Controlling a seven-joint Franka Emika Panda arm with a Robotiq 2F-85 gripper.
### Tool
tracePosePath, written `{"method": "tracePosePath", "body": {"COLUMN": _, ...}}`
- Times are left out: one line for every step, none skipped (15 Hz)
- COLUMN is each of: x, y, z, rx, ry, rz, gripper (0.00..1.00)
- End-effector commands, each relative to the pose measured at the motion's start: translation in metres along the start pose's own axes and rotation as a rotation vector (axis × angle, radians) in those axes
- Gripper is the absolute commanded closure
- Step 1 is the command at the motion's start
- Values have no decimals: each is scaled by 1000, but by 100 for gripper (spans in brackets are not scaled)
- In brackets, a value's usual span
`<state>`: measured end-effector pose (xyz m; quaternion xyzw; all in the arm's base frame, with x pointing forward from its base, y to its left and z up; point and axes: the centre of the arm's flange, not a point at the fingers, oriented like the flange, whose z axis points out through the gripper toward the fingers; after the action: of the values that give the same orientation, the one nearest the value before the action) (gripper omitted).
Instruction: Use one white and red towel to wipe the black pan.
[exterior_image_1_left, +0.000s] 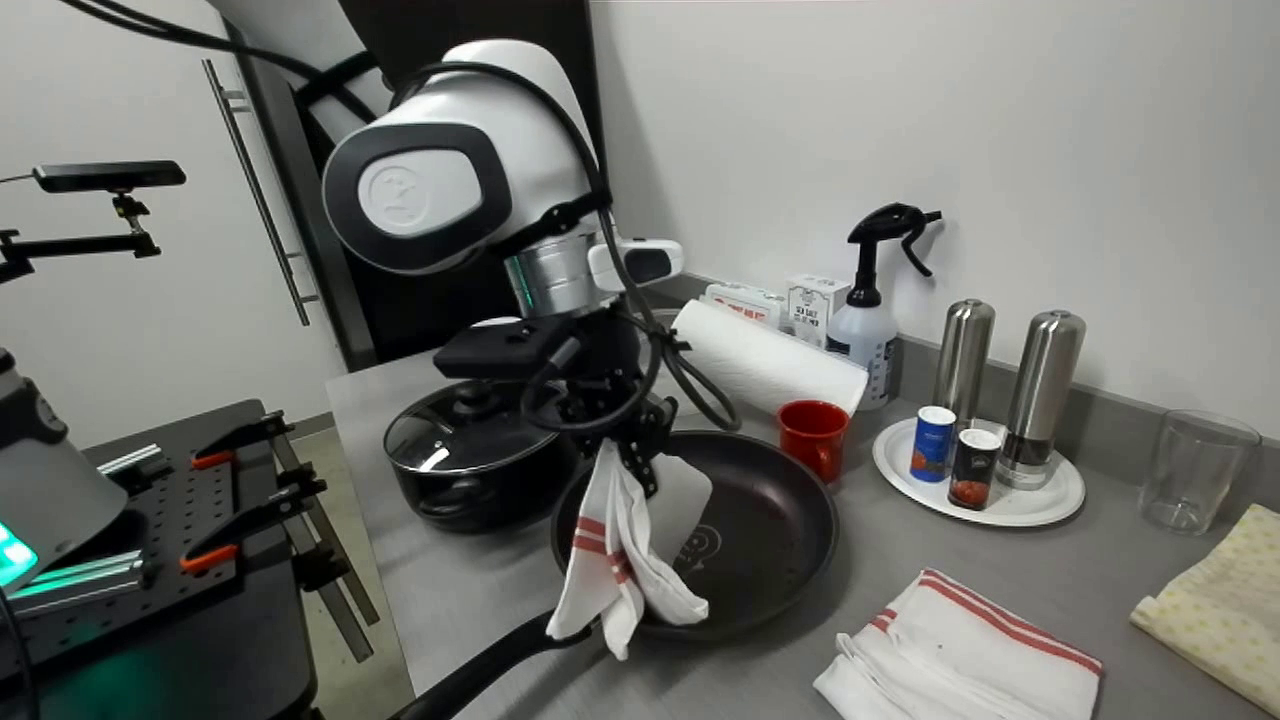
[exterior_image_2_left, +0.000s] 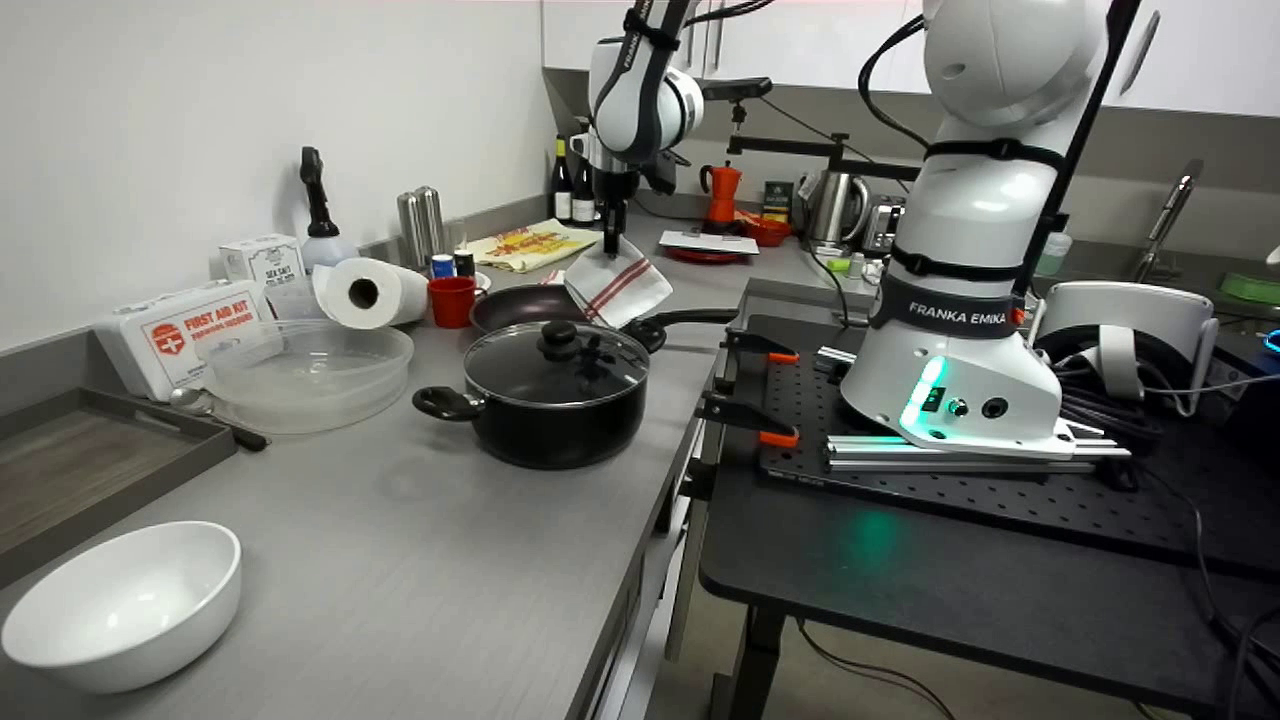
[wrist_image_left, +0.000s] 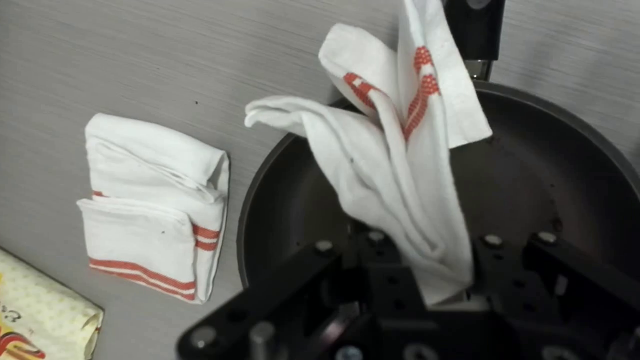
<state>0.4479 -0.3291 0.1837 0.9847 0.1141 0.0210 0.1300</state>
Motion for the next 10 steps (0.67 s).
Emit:
{"method": "tracePosePath", "body": {"x": 16, "y": 20, "z": 26, "rx": 67, "ry": -30, "rz": -58, "gripper": 97}}
{"method": "tracePosePath", "body": {"x": 18, "y": 22, "z": 31, "rx": 82, "ry": -31, "rz": -76, "gripper": 97}}
{"method": "tracePosePath", "body": {"x": 19, "y": 24, "z": 36, "rx": 101, "ry": -26, "rz": -97, "gripper": 97}}
{"method": "tracePosePath", "body": {"x": 21, "y": 28, "z": 41, "rx": 124, "ry": -19, "rz": -117, "gripper": 97}}
{"method": "tracePosePath", "body": {"x": 22, "y": 30, "z": 45, "rx": 143, "ry": -15, "rz": -134, "gripper": 97}}
{"method": "tracePosePath", "body": {"x": 24, "y": 34, "z": 51, "rx": 166, "ry": -11, "rz": -148, "gripper": 97}}
{"method": "tracePosePath", "body": {"x": 25, "y": 39, "z": 56, "rx": 189, "ry": -5, "rz": -165, "gripper": 97}}
{"method": "tracePosePath", "body": {"x": 26, "y": 44, "z": 62, "rx": 216, "ry": -3, "rz": -179, "gripper": 97}}
{"method": "tracePosePath", "body": {"x": 27, "y": 50, "z": 69, "rx": 241, "ry": -3, "rz": -190, "gripper": 97}}
{"method": "tracePosePath", "body": {"x": 28, "y": 55, "z": 75, "rx": 264, "ry": -6, "rz": -203, "gripper": 97}}
